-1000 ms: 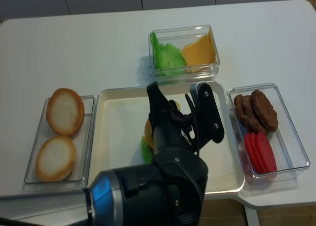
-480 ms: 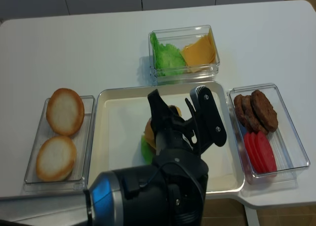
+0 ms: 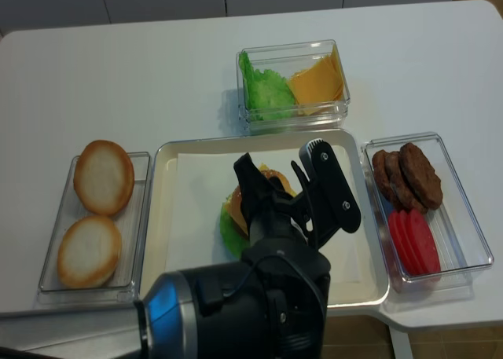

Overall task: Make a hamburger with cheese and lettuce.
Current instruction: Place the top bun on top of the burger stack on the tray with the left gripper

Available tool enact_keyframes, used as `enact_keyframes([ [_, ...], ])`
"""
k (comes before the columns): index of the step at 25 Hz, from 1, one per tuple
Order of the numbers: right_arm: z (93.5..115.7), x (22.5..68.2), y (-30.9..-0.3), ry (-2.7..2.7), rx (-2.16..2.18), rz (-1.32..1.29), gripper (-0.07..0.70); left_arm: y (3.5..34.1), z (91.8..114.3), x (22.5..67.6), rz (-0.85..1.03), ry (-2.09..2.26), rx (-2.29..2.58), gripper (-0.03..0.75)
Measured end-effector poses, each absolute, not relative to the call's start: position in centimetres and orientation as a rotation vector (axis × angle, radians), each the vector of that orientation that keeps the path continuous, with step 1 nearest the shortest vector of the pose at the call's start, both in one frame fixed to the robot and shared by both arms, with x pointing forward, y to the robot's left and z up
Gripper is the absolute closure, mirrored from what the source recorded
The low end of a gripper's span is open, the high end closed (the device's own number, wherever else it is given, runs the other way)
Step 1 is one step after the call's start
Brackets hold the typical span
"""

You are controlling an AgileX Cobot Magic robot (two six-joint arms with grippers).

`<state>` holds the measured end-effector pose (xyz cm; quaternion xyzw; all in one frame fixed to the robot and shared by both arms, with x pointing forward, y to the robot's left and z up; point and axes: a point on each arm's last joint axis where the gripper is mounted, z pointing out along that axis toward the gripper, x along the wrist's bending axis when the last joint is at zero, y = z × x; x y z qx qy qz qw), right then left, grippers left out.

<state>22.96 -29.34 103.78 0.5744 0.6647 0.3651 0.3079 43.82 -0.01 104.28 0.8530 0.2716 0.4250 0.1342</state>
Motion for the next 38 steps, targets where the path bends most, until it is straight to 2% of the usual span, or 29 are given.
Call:
enact_keyframes([
  [15, 103.78, 22.96, -29.34, 1.755, 1.523, 0.967, 0.244, 0.01, 104.05, 43.64, 1.19, 0.818, 2.485, 0.405],
  [24, 103.78, 22.96, -29.34, 1.755, 1.523, 0.967, 0.244, -0.02, 104.05, 43.64, 1.18, 0.84, 2.469, 0.269],
  [38, 103.78, 22.96, -29.34, 1.755, 1.523, 0.967, 0.244, 0.28, 104.01, 43.56, 1.199, 0.871, 2.486, 0.256],
])
